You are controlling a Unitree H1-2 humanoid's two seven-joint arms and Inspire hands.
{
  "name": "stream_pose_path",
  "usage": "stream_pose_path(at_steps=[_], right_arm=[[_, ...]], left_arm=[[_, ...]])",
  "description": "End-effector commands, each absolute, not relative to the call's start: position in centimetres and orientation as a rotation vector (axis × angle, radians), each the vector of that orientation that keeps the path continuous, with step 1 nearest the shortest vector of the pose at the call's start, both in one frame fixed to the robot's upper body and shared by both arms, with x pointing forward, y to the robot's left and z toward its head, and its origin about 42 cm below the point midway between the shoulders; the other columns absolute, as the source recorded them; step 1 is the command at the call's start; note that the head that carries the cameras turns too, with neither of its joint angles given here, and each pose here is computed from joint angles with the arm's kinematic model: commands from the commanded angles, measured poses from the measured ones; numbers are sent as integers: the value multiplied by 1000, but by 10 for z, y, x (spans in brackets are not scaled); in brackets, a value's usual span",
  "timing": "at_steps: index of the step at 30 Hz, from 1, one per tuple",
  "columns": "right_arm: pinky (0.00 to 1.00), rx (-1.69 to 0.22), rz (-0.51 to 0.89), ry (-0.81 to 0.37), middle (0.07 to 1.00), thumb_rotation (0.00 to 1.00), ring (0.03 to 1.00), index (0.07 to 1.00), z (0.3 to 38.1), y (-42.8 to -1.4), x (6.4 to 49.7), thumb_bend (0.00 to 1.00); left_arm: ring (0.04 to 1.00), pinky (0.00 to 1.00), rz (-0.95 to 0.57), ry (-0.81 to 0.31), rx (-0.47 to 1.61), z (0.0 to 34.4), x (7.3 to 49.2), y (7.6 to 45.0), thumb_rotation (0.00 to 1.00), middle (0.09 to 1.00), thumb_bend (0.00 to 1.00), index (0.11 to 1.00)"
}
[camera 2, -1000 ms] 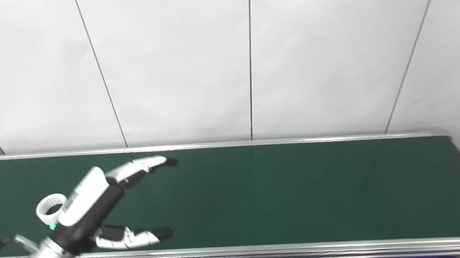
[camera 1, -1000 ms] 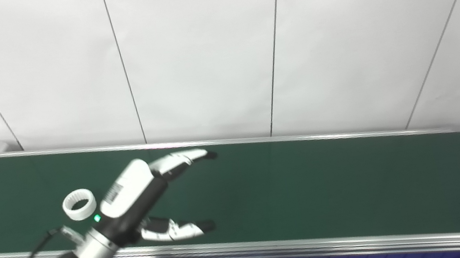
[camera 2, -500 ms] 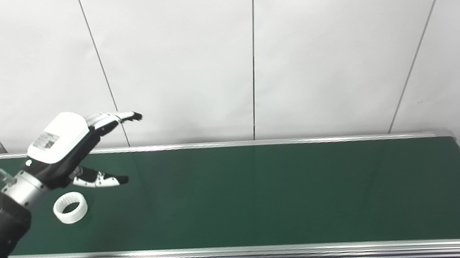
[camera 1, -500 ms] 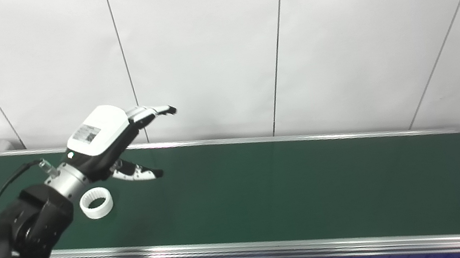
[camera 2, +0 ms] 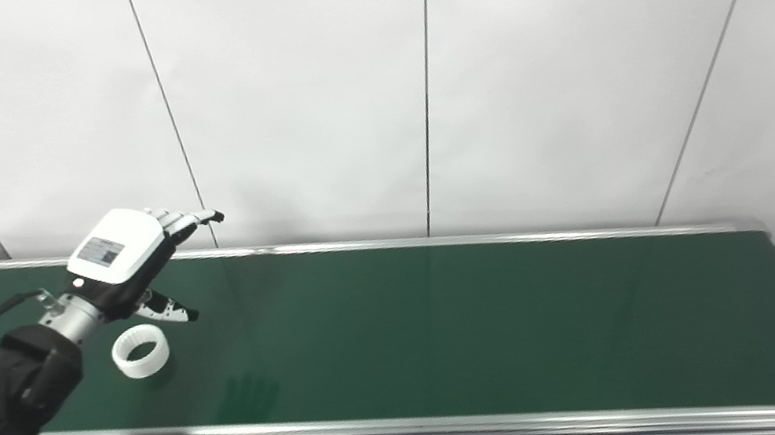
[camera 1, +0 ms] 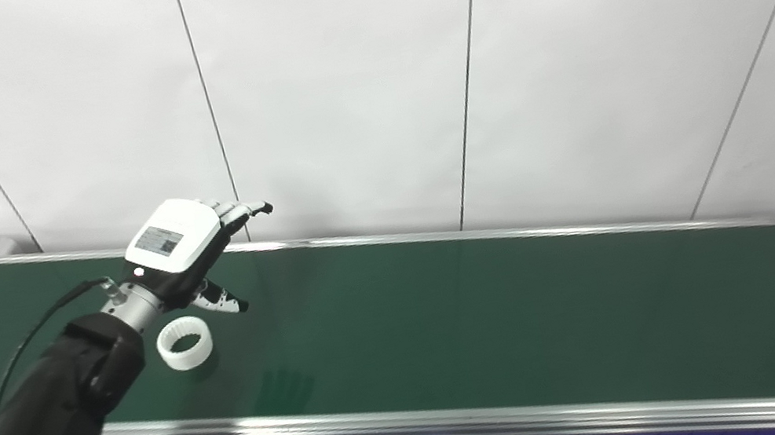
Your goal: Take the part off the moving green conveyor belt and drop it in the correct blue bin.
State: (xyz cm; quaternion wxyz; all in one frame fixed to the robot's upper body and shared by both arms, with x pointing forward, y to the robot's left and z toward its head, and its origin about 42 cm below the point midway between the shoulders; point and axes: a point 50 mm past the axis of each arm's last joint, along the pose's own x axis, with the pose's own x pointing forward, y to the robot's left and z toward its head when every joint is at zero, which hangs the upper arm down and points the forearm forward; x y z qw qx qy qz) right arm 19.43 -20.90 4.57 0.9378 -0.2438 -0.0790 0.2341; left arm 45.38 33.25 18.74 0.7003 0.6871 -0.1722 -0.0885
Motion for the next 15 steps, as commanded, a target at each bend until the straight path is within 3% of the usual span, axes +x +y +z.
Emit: stream_pose_path(at_steps=[1, 9, 15], right_arm=[[908, -478, 470, -237, 993, 1000, 961, 970, 55, -211, 195, 474], [911, -473, 467, -240, 990, 1000, 960, 968, 57, -213, 194, 471], [912, -470, 467, -242, 988, 1000, 960, 967, 59, -214, 193, 465]], left_arm=[[819, 791, -110, -448, 1538, 213, 469, 329, 101, 832, 897, 855], [824, 786, -181, -307, 1595, 175, 476, 325, 107, 839, 960, 854], [830, 772, -226, -205, 1639, 169, 478, 324, 176, 865, 978, 874]])
